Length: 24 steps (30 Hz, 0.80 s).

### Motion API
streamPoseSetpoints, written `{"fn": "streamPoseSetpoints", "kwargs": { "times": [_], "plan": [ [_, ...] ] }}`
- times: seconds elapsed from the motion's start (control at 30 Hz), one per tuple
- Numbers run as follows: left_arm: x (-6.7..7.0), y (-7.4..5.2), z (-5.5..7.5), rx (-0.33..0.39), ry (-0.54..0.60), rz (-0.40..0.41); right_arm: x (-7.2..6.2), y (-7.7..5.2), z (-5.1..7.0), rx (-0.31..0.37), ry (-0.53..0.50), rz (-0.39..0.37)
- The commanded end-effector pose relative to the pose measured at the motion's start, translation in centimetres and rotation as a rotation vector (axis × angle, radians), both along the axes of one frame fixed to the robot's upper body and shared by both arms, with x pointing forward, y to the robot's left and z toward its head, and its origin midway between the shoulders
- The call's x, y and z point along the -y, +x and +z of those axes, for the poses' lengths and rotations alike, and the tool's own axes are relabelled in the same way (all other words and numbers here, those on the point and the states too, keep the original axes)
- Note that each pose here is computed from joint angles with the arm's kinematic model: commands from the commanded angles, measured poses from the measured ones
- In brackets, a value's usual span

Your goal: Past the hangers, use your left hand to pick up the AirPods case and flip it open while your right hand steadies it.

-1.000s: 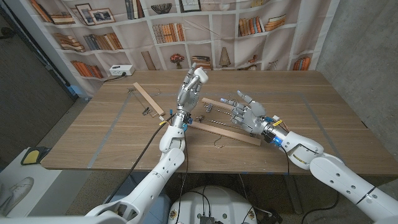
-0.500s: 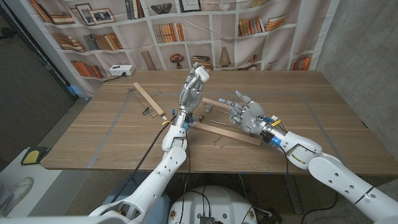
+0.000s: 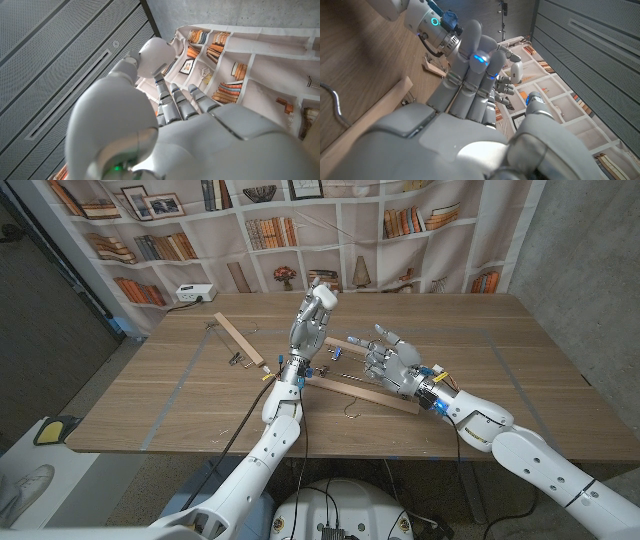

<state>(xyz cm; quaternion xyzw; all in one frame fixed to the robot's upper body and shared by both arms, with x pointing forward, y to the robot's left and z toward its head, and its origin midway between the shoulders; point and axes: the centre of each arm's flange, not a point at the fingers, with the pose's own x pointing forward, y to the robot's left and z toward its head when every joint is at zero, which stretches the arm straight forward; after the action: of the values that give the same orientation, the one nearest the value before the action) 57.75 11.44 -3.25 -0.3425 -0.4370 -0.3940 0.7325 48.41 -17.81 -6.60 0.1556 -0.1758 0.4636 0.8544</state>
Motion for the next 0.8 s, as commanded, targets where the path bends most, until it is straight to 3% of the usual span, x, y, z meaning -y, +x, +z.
{"fn": "streamPoseSetpoints", "kwargs": {
  "times": [0.03, 0.8],
  "plan": [
    [0.6, -0.2, 0.0, 0.006, -0.015, -0.049, -0.7, -0.1, 0.6, 0.006, 0.008, 0.027],
    [2.7, -0.1, 0.0, 0.017, -0.007, -0.112, -1.1, -0.4, 1.8, 0.002, 0.071, 0.009]
  ]
}}
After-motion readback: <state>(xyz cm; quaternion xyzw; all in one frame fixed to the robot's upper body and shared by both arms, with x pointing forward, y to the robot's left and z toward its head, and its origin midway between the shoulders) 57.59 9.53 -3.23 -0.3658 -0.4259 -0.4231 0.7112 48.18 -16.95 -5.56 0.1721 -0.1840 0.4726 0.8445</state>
